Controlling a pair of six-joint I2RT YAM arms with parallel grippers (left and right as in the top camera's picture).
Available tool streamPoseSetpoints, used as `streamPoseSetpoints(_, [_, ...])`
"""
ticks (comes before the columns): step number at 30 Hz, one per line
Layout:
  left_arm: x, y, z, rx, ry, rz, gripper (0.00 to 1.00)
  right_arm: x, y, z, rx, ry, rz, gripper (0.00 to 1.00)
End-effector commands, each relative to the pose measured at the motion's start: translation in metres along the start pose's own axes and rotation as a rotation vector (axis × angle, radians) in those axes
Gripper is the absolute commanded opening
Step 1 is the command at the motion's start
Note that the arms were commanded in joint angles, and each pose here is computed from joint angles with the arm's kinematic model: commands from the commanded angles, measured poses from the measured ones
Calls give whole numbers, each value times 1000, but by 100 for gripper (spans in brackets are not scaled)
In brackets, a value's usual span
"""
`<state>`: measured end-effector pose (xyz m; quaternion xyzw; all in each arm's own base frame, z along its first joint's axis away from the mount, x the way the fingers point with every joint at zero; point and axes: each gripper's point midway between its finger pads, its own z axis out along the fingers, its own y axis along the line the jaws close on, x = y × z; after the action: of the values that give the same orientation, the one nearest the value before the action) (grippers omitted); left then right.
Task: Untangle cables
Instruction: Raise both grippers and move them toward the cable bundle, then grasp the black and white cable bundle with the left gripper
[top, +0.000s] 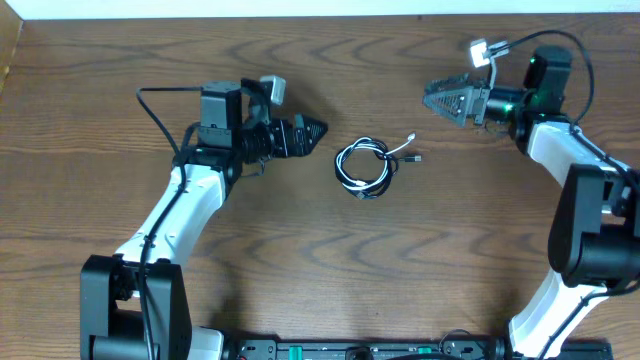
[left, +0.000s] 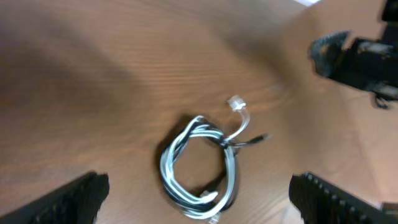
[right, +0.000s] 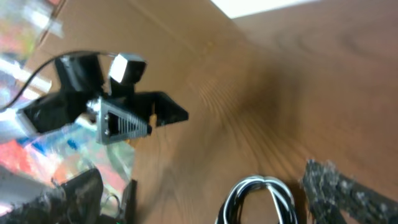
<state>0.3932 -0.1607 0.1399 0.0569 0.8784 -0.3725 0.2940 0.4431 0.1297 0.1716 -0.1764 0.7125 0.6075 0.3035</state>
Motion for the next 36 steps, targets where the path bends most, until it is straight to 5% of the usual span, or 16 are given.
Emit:
streamPoseSetpoints(1, [6, 32, -3, -177, 21, 14, 98, 20, -28, 10, 122, 33, -25, 99])
streamPoseSetpoints(10, [21, 38, -6, -212, 76, -27, 98, 98, -72, 34, 491, 309, 21, 99])
streamPoseSetpoints(20, [33, 37, -6, -199, 117, -89, 98, 110, -68, 43, 503, 334, 95, 99])
streamPoseSetpoints(24, [42, 38, 1, -200, 146, -111, 79, 111, -67, 44, 515, 317, 184, 99])
streamPoseSetpoints(28, [57, 30, 17, -184, 197, -114, 70, 114, -64, 48, 511, 324, 195, 55])
streamPoseSetpoints(36, [69, 14, 54, -232, 188, -149, 69, 115, -73, 45, 597, 290, 317, 43])
